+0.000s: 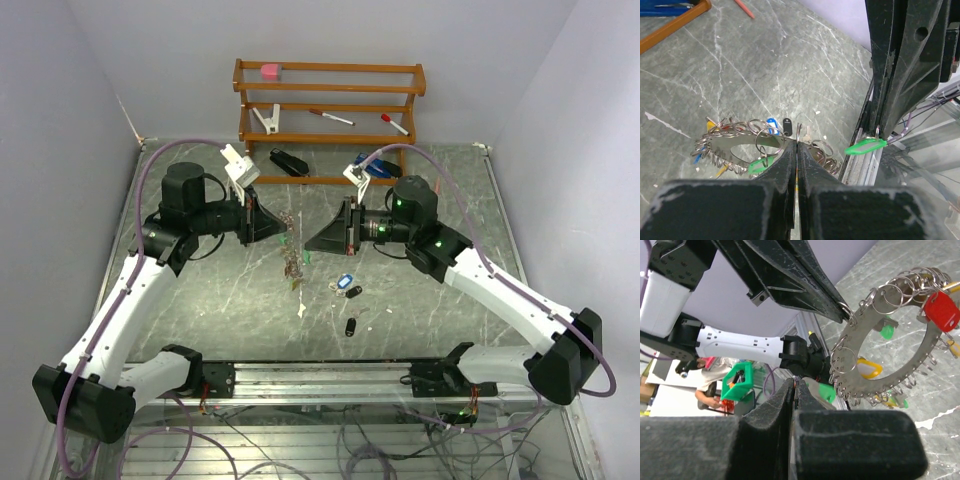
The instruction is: Put the keys on the keyring
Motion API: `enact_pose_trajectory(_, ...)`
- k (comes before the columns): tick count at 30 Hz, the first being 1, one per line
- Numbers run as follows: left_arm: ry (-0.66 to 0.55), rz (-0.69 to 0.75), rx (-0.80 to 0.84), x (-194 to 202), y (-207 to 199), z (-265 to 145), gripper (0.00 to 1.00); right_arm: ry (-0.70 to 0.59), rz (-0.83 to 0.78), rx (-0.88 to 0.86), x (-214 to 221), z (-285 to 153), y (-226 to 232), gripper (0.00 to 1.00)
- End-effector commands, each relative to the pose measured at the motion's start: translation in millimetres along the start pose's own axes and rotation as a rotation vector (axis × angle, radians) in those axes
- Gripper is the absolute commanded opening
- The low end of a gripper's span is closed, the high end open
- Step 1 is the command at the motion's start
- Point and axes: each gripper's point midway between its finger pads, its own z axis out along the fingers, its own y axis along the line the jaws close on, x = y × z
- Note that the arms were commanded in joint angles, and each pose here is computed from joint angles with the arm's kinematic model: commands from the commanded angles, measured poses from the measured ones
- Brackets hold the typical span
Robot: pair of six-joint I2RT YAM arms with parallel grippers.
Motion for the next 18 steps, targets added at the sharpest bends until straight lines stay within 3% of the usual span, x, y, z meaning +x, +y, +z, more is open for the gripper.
enact_pose_trajectory(1,-0.046,0.076,-0.016,-21,-3,-4,0.07,-0.069,0.004,0.072,-18,4,-3,0.0)
enact_pose_trajectory(18,-0.047,0.085,-0.009,-24,-6,-4,0.07,-0.072,0.037,0.208,-38,24,-25,0.0)
